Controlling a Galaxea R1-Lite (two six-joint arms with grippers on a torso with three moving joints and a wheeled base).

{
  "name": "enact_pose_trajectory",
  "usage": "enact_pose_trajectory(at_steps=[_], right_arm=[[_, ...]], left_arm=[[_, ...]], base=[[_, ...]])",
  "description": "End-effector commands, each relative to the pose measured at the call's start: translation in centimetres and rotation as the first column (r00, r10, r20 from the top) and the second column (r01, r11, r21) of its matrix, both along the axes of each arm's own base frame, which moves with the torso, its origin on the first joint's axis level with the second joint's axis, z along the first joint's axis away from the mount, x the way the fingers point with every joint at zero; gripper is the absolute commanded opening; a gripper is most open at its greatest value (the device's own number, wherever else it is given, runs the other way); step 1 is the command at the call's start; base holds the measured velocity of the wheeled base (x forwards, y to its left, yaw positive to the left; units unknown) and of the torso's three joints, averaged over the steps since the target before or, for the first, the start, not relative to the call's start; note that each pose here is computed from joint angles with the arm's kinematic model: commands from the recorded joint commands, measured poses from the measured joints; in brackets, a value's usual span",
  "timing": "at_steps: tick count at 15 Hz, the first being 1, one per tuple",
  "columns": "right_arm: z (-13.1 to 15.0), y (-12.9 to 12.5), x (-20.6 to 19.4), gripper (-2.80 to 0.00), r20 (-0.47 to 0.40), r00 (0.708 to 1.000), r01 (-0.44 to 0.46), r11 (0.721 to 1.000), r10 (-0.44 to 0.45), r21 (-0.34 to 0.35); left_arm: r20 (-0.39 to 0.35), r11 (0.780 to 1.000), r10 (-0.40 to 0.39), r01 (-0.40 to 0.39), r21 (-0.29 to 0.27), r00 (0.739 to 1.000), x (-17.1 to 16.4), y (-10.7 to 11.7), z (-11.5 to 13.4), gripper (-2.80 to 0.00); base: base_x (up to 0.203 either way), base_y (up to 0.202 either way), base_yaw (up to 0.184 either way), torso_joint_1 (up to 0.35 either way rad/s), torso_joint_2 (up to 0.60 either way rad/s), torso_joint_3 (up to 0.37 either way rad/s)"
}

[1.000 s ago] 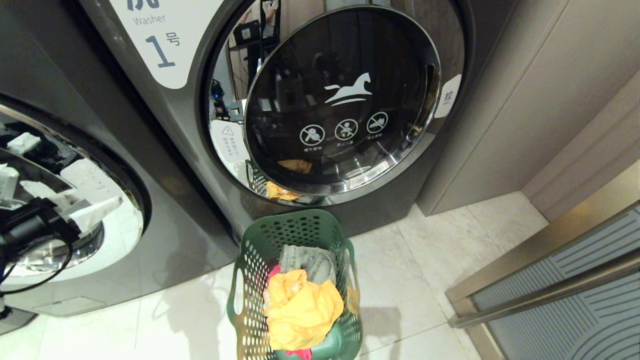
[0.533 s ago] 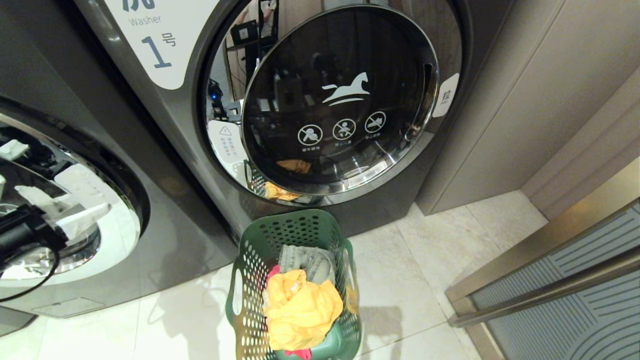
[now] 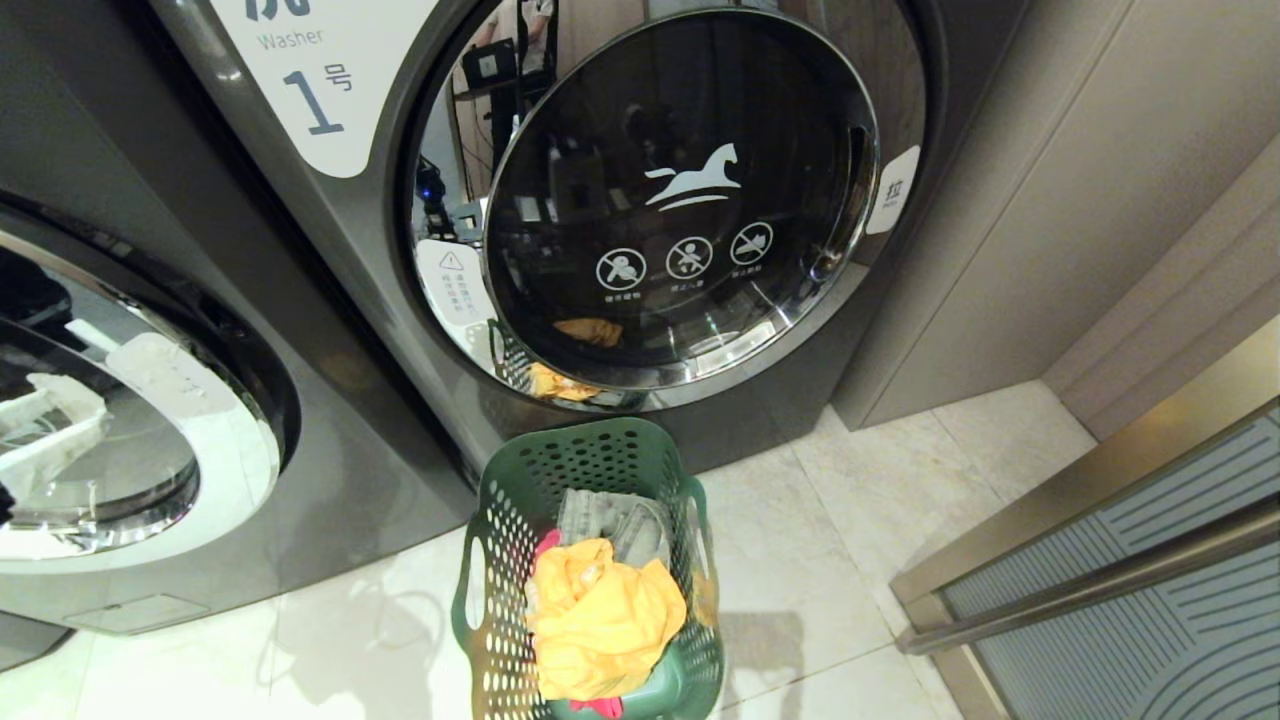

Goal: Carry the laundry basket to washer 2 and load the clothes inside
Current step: Open the lid of the washing machine

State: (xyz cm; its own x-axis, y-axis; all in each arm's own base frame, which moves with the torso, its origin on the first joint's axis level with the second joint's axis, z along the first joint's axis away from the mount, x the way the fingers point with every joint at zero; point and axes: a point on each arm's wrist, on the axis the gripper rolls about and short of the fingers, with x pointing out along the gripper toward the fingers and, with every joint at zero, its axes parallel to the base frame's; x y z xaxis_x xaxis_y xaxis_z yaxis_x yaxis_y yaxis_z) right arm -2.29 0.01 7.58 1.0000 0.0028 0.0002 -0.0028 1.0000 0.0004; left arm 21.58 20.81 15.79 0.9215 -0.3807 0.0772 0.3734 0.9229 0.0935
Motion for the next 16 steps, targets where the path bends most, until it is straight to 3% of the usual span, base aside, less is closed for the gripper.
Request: enact_pose_trajectory(at_steps=[1, 5, 7, 8, 12, 16], right_arm=[[0.0, 0.0, 0.0, -2.80, -0.002, 1.000, 0.000, 1.000, 0.000, 0.000], [0.0, 0.0, 0.0, -2.80, -0.002, 1.000, 0.000, 1.000, 0.000, 0.000], [0.0, 0.0, 0.0, -2.80, -0.002, 1.000, 0.000, 1.000, 0.000, 0.000], [0.0, 0.0, 0.0, -2.80, -0.002, 1.000, 0.000, 1.000, 0.000, 0.000], [0.0, 0.0, 0.0, -2.80, -0.002, 1.000, 0.000, 1.000, 0.000, 0.000], [0.0, 0.0, 0.0, -2.80, -0.002, 1.000, 0.000, 1.000, 0.000, 0.000]], left_arm=[[0.026, 0.999, 0.020, -0.021, 0.031, 0.999, -2.1, -0.7, 1.6, 0.00], [0.106, 0.991, 0.114, -0.121, 0.058, 0.988, -8.4, -4.4, 7.1, 0.00], [0.189, 0.976, 0.201, -0.214, 0.050, 0.961, -12.7, -8.3, 11.3, 0.00], [0.245, 0.965, 0.248, -0.262, 0.026, 0.937, -14.6, -10.7, 13.2, 0.00], [0.513, 0.920, 0.356, -0.388, -0.049, 0.781, -20.1, -22.0, 18.7, 0.00], [0.470, 0.857, 0.513, -0.463, -0.226, 0.719, -21.6, -25.5, 19.7, 0.00]], base=[[0.000, 0.000, 0.000, 0.000, 0.00, 0.000], [0.000, 0.000, 0.000, 0.000, 0.00, 0.000], [0.000, 0.000, 0.000, 0.000, 0.00, 0.000], [0.000, 0.000, 0.000, 0.000, 0.00, 0.000], [0.000, 0.000, 0.000, 0.000, 0.00, 0.000], [0.000, 0.000, 0.000, -0.006, 0.00, 0.002]])
